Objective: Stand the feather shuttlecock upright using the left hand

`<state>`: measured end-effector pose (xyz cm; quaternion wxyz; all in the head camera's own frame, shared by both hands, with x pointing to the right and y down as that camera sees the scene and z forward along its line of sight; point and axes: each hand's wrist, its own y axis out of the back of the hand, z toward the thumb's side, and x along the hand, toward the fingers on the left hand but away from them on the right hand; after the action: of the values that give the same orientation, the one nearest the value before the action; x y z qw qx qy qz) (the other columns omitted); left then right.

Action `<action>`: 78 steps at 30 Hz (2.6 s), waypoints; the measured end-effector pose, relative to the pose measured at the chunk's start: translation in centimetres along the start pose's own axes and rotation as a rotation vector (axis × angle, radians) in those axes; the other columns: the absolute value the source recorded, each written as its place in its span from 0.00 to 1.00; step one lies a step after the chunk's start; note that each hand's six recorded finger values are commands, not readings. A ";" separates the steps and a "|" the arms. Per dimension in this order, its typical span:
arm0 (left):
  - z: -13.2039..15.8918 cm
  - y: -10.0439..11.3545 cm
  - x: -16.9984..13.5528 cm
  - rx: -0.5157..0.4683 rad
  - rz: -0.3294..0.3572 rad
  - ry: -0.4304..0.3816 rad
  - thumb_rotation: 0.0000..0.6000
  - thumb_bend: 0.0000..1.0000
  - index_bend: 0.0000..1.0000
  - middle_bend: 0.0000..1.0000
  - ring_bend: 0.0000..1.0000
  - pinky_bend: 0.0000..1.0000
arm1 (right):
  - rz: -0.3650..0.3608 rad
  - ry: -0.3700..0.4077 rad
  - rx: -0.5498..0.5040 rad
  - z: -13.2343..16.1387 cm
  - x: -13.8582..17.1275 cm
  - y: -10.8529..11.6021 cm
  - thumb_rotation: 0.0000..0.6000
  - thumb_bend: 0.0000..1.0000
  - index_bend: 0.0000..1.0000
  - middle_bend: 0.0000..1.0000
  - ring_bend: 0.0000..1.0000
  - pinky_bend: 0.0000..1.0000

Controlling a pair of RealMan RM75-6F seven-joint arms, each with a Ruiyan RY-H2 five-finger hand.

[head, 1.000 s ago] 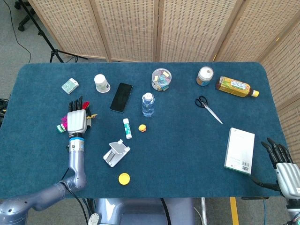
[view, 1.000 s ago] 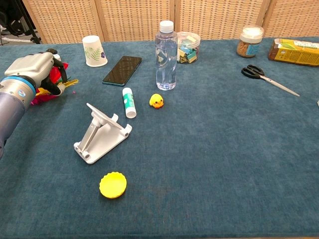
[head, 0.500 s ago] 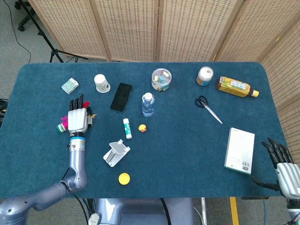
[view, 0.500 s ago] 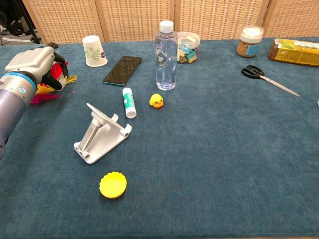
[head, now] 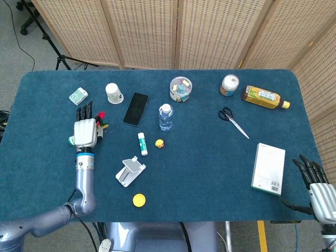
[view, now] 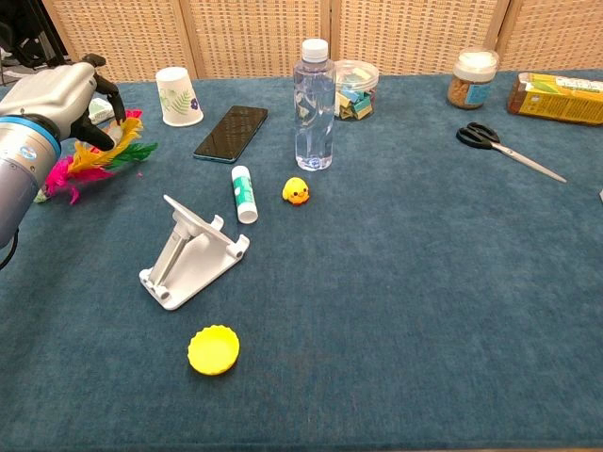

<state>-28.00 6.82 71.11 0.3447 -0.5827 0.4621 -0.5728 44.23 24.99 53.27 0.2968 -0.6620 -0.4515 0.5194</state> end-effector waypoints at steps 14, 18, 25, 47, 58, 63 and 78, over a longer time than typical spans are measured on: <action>2.8 5.7 -1.5 -0.080 0.116 -0.089 1.00 0.48 0.64 0.00 0.00 0.00 | -0.007 0.013 0.008 0.4 0.3 0.0 1.00 0.00 0.00 0.00 0.00 0.00; 2.7 7.2 -2.0 -0.087 0.147 -0.103 1.00 0.48 0.64 0.00 0.00 0.00 | -0.008 0.015 0.012 0.5 0.4 0.0 1.00 0.00 0.00 0.00 0.00 0.00; 0.4 7.8 -2.7 -0.059 0.150 -0.078 1.00 0.48 0.64 0.00 0.00 0.00 | -0.012 0.016 0.019 0.6 0.4 0.1 1.00 0.00 0.00 0.00 0.00 0.00; -2.1 6.9 -2.5 -0.045 0.125 -0.046 1.00 0.48 0.64 0.00 0.00 0.00 | -0.004 0.016 0.038 0.8 0.4 -0.4 1.00 0.00 0.00 0.00 0.00 0.00; -2.3 6.1 -2.5 -0.031 0.108 -0.039 1.00 0.48 0.64 0.00 0.00 0.00 | -0.011 0.017 0.036 0.8 0.5 -0.2 1.00 0.00 0.00 0.00 0.00 0.00; -2.3 6.2 -2.5 -0.030 0.113 -0.041 1.00 0.46 0.64 0.00 0.00 0.00 | -0.013 0.018 0.037 0.8 0.5 -0.2 1.00 0.00 0.00 0.00 0.00 0.00; -1.6 7.0 -2.9 -0.050 0.135 -0.084 1.00 0.36 0.49 0.00 0.00 0.00 | -0.018 0.020 0.035 0.9 0.5 -0.1 1.00 0.00 0.00 0.00 0.00 0.00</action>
<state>-30.37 7.38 63.78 0.3872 -0.5821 0.4996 -0.5115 43.40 25.46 52.92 0.3177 -0.6577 -0.4454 0.5178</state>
